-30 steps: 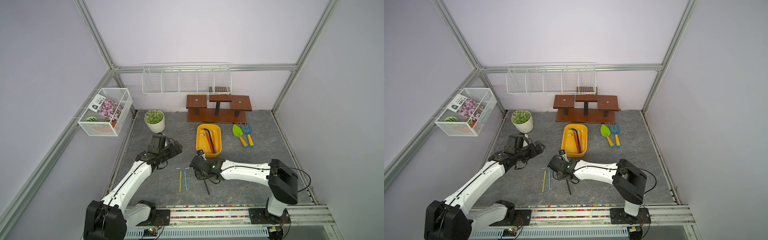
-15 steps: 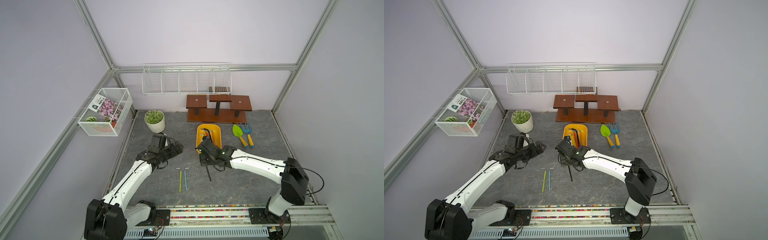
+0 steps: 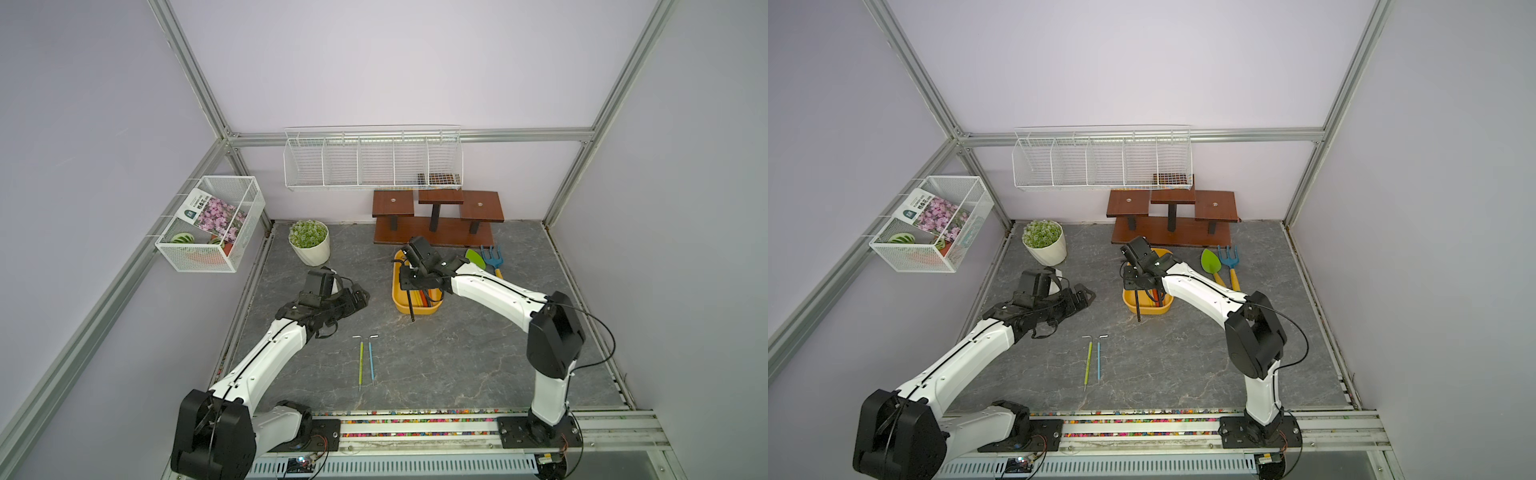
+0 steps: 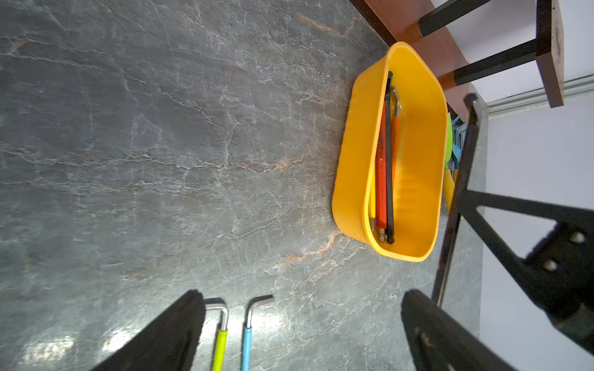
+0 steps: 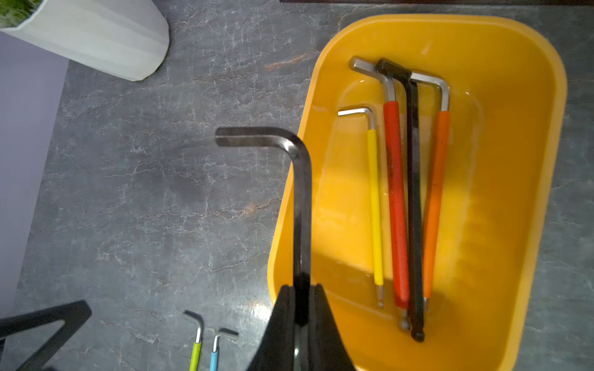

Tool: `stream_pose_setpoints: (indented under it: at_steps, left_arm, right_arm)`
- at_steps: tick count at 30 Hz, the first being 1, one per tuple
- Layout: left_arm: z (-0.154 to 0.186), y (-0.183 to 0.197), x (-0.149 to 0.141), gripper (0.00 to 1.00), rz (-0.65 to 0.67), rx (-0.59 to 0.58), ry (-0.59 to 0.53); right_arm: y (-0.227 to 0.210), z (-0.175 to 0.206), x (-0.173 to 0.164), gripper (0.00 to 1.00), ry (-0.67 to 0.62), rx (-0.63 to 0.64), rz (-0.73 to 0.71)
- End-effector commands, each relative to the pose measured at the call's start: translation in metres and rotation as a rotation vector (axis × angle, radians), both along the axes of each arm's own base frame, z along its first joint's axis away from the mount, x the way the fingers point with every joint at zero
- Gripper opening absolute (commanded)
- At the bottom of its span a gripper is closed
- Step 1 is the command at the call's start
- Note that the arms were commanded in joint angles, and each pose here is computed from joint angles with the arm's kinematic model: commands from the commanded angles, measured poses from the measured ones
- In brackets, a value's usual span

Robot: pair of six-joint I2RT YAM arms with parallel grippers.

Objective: Put the hex key on the desktop into the storage box
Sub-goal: Place the Allen key in the storage box.

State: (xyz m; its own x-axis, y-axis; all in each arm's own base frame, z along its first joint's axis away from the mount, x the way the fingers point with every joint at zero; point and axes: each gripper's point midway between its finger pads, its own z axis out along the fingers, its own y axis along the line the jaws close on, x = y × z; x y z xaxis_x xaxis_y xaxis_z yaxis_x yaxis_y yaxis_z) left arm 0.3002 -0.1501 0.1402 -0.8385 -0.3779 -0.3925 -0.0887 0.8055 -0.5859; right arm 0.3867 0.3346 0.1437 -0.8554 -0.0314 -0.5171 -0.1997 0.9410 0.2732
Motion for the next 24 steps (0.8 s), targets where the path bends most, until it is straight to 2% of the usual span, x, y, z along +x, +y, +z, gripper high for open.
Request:
stream_pose_setpoints:
  at_steps: [1, 12, 21, 24]
  left_arm:
    - [0.002, 0.002, -0.003, 1.00, 0.001, -0.009, -0.012]
    - [-0.012, 0.004, -0.011, 1.00, -0.006, 0.003, 0.010]
    - [-0.012, 0.003, -0.012, 1.00, -0.010, -0.004, 0.018]
    - [-0.010, 0.003, -0.012, 1.00, -0.008, -0.004, 0.014]
  right_arm:
    - [0.000, -0.008, 0.015, 0.00, 0.023, -0.005, 0.010]
    - [-0.032, -0.047, 0.057, 0.00, 0.086, -0.030, -0.082]
    - [-0.036, -0.064, 0.084, 0.00, 0.133, 0.050, -0.084]
    - [-0.037, -0.069, 0.088, 0.11, 0.152, 0.065, -0.087]
